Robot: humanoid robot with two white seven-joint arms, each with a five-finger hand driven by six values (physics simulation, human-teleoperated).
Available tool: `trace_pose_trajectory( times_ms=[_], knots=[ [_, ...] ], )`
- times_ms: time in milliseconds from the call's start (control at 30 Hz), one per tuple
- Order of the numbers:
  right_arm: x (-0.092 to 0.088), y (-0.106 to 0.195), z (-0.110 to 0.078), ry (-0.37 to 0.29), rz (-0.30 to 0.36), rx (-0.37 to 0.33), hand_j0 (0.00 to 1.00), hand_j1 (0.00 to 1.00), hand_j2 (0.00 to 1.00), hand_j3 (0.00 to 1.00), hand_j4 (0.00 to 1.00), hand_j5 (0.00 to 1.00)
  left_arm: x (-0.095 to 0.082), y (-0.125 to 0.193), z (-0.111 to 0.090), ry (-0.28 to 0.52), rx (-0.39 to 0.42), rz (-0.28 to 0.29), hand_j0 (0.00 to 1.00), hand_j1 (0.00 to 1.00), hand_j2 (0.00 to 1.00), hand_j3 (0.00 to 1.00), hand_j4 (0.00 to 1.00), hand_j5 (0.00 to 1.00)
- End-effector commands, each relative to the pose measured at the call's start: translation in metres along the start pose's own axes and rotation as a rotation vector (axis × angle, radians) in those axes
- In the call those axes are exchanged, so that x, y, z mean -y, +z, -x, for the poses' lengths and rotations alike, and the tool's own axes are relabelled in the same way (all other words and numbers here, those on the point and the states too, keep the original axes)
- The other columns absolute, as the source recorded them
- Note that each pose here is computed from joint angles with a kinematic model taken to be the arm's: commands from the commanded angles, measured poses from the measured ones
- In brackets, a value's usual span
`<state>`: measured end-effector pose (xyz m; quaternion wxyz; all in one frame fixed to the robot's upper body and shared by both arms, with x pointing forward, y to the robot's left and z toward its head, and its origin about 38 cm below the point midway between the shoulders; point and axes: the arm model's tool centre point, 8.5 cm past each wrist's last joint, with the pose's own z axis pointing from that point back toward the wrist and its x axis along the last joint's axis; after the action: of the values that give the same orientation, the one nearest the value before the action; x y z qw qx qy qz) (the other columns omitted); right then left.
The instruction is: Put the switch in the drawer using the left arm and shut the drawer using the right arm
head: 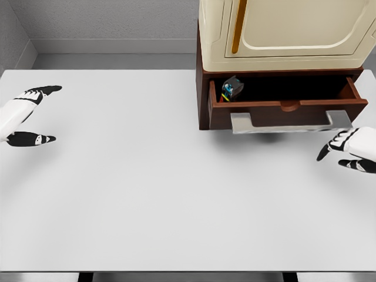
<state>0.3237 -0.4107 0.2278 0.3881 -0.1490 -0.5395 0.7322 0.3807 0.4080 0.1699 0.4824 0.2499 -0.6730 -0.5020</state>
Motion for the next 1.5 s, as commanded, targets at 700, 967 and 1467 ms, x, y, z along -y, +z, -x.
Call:
trace_pose_trajectory(
  times_ms=[700, 967, 1467],
  knots=[
    [-0.009, -0.013, -0.016, -0.075, -0.03, 0.106, 0.55, 0.55, 0.55, 0.55, 0.55, 0.55, 0.0, 0.0, -0.001, 0.005, 0.004, -0.004, 1.0, 1.0, 1.0, 1.0, 1.0, 1.0],
    [-0.013, -0.012, -0.018, -0.088, -0.041, 0.11, 0.52, 0.52, 0.52, 0.52, 0.52, 0.52, 0.02, -0.027, -0.028, 0.014, 0.086, 0.036, 1.0, 1.0, 1.0, 1.0, 1.0, 1.0],
    [-0.01, -0.009, -0.012, -0.091, -0.032, 0.093, 0.47, 0.47, 0.47, 0.47, 0.47, 0.47, -0.013, -0.088, -0.205, 0.416, 0.7, 0.196, 1.0, 1.0, 1.0, 1.0, 1.0, 1.0]
  ],
)
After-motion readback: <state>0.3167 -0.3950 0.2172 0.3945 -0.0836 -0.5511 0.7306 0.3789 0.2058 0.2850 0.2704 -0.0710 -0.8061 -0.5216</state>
